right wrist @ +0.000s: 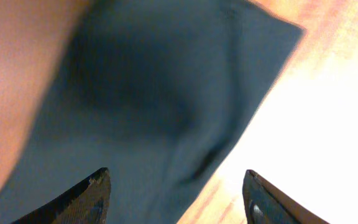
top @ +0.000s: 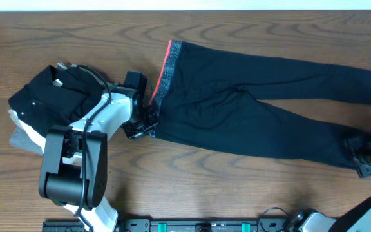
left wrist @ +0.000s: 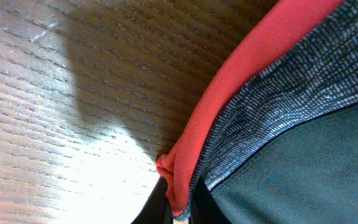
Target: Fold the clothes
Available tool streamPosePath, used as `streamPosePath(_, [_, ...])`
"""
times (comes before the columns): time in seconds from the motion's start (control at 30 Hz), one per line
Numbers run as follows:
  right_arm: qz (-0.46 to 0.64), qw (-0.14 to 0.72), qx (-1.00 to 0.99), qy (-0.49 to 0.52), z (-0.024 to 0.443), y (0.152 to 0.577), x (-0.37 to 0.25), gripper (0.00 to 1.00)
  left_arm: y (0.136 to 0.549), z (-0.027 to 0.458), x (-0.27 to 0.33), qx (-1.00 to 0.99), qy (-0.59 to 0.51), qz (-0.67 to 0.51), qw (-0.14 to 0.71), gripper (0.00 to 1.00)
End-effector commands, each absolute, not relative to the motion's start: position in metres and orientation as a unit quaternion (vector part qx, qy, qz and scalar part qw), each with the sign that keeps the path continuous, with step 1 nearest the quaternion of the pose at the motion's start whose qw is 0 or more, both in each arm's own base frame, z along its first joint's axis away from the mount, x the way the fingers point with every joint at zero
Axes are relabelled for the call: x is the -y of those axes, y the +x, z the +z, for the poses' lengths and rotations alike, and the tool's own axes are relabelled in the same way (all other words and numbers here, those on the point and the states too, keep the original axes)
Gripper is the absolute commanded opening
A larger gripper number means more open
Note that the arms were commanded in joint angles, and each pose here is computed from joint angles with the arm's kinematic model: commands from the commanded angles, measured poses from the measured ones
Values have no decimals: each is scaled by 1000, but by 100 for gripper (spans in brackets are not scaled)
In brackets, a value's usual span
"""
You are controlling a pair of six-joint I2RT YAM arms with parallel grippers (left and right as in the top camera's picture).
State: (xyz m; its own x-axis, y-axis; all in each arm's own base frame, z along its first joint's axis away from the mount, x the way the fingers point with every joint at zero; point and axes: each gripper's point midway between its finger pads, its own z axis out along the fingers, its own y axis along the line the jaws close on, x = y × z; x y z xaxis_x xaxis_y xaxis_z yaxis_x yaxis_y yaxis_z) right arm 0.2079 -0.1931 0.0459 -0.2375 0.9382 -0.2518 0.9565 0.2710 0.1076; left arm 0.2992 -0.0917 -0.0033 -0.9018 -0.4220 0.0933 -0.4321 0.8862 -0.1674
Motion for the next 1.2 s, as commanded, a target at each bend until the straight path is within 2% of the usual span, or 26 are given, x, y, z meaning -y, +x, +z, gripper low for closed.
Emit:
streamPosePath(0.0, [-56,90,-755,647,26,182,205,63,288,-19,73,974,216,46,42,6])
streamPosePath(0.13, [-64,64,-735,672,17,162,213,62,288,-19,73,974,216,46,41,6])
streamPosePath(0.37, [-66,67,-699,709,17,141,231,57,288,-19,73,975,215,46,41,6])
streamPosePath(0.53, [-52,105,-691,713,20,153,243,56,288,-19,73,976,208,47,41,7])
streamPosePath(0.67, [-31,134,-691,710,21,167,248,47,287,-19,74,978,197,49,43,7])
streamPosePath(1.03, [-47,122,-690,712,5,165,256,49,282,-18,77,980,185,57,54,8])
streamPosePath(1.17, [-47,118,-694,709,-9,169,261,53,279,-18,76,979,186,54,60,7])
